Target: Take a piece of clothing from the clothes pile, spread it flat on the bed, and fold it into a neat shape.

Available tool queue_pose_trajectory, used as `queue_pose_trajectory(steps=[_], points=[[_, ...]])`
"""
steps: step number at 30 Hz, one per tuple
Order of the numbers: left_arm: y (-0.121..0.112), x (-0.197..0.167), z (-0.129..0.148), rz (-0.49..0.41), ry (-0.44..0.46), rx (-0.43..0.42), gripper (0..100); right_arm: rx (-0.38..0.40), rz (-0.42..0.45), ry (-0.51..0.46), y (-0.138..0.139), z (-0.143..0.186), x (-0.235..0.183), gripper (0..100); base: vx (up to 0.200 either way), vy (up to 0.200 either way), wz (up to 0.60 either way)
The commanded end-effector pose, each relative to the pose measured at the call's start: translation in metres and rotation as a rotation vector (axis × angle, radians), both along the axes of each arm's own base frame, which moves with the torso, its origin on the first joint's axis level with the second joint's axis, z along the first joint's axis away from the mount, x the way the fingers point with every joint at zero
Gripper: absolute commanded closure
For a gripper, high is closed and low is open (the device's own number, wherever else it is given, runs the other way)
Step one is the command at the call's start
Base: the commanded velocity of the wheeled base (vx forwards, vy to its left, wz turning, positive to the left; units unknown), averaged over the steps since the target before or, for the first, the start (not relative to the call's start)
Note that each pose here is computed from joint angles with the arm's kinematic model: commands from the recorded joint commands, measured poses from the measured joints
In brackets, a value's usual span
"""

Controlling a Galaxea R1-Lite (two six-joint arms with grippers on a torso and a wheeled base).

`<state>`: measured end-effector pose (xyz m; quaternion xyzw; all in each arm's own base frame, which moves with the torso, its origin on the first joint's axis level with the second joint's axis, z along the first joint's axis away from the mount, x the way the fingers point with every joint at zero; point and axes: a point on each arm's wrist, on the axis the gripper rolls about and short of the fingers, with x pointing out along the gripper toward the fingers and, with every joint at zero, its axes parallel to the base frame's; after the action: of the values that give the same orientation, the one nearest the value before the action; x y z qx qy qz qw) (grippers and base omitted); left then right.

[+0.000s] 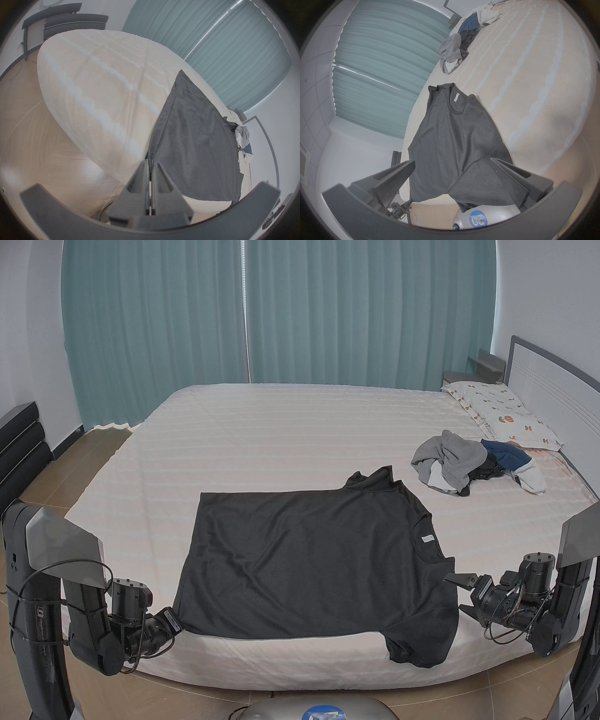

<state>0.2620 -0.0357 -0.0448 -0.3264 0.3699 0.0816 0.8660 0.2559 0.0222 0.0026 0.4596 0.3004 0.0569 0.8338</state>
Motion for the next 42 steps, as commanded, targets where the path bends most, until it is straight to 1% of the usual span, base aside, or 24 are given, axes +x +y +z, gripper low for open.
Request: queue_pose_trajectory(steps=[1, 7, 18, 28, 42], points=[[0.0028, -0.0063, 0.0006, 0.015, 0.017, 0.011, 100, 0.001, 0.0, 0.003, 0.0001, -0.0007, -0.0002, 0, 0.0, 0.0, 0.0], [0.004, -0.0094, 0.0, 0.039, 0.026, 0.038, 100, 0.001, 0.0, 0.0, 0.0001, -0.0002, 0.0002, 0, 0.0, 0.0, 0.0], [0.005, -0.0143, 0.0013, 0.037, 0.009, 0.04, 100, 0.001, 0.0, 0.003, 0.0001, -0.0007, -0.0002, 0, 0.0, 0.0, 0.0], [0.0087, -0.0163, -0.0034, 0.047, 0.031, 0.049, 100, -0.001, 0.001, 0.003, 0.0001, -0.0007, -0.0002, 0, 0.0, 0.0, 0.0], [0.0082, -0.0138, -0.0027, 0.044, 0.022, 0.035, 100, -0.001, 0.001, 0.003, 0.0001, -0.0007, -0.0002, 0, 0.0, 0.0, 0.0]])
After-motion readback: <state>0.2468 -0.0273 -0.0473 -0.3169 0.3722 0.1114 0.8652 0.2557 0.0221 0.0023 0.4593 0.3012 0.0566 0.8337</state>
